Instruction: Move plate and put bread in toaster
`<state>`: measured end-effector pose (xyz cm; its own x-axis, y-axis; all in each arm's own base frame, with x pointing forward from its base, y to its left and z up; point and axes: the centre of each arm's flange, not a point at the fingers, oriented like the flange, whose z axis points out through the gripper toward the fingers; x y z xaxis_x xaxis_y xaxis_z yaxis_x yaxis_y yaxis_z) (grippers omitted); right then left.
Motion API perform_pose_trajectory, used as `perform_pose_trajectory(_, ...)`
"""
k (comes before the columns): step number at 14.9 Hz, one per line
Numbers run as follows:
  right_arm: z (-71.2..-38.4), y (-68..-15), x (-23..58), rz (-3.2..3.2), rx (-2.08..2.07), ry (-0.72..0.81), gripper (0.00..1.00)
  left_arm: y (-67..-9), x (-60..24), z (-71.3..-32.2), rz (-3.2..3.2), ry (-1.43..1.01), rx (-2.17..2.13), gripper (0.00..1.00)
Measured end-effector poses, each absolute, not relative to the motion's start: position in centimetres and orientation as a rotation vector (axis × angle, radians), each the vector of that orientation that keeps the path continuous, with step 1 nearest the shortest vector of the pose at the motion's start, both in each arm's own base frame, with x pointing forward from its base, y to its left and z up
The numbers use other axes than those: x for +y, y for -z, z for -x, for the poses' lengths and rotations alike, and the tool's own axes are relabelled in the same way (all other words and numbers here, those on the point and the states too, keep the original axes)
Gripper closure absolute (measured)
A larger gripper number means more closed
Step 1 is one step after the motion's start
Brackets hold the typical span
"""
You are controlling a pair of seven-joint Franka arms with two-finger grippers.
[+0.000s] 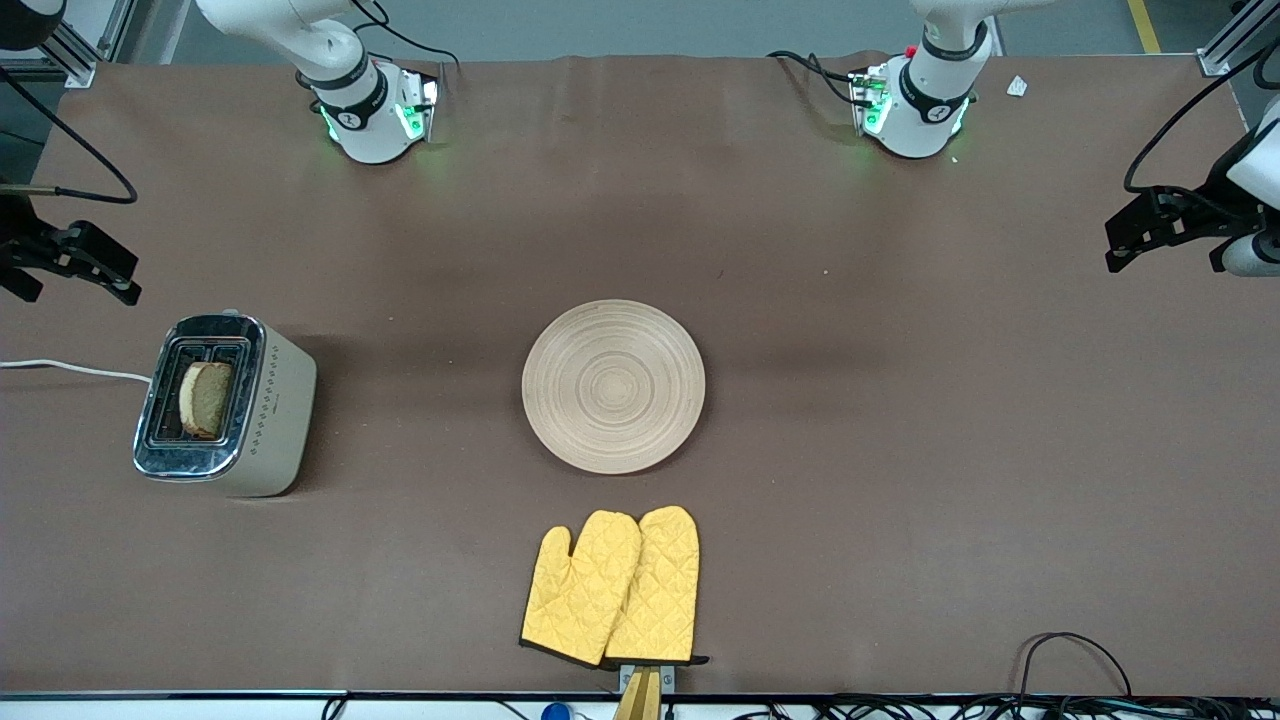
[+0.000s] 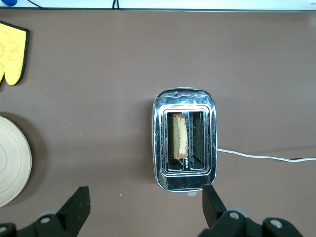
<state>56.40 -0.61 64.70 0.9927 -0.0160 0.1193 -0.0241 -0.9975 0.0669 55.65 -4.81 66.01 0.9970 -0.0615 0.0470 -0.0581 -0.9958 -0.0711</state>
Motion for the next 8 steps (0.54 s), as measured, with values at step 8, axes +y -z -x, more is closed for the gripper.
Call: perform_pose_trajectory(8, -56.1, -64.4, -2.9, -3.071, -0.080, -0.136, 0.00, -65.9, -4.9, -55.5, 3.069, 0.054, 0.094, 0.00)
